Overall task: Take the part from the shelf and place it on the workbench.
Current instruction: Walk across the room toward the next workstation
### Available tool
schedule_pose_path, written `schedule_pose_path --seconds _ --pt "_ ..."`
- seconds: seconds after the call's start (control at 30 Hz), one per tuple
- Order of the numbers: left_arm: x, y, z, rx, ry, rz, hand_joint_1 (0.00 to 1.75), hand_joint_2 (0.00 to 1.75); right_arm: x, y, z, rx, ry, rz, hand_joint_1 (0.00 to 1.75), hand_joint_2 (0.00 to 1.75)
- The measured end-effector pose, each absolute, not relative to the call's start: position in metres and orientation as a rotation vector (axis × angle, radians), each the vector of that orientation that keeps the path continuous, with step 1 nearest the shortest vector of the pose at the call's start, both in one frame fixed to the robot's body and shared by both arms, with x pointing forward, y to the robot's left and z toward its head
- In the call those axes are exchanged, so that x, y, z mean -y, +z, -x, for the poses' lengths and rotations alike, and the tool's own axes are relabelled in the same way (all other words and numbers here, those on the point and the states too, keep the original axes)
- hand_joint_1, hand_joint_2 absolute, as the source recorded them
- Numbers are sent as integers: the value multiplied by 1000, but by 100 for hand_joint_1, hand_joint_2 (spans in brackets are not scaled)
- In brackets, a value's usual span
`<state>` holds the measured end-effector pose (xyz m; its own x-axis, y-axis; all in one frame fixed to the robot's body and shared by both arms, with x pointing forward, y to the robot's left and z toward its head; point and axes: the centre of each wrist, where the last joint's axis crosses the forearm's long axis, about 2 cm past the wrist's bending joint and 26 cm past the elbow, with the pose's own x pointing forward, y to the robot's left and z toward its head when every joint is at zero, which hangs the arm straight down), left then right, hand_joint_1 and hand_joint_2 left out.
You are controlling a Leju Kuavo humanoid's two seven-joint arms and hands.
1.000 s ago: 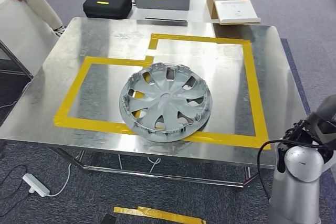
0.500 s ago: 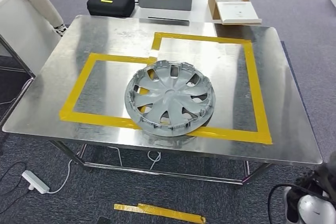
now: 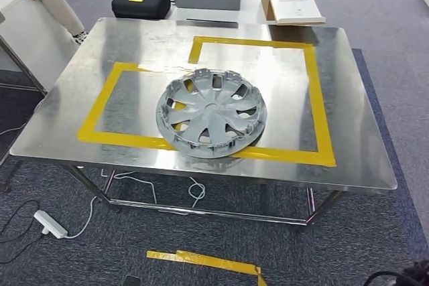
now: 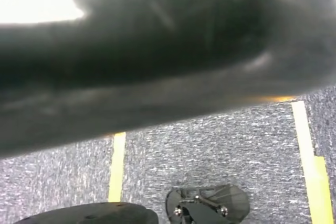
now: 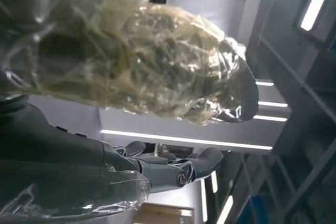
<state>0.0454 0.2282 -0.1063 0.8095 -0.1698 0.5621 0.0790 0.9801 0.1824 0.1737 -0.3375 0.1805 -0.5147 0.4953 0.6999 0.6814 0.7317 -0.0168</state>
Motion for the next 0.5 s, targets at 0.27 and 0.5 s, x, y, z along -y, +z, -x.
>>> schedule_pose_path --seconds 0.27,0.5 --pt "-229 -107 -44 605 -100 -166 0 0 361 155 -142 2046 -394 994 0 0" --pt "-227 -106 -45 605 -84 -168 0 0 373 137 -127 1874 -432 1055 0 0"
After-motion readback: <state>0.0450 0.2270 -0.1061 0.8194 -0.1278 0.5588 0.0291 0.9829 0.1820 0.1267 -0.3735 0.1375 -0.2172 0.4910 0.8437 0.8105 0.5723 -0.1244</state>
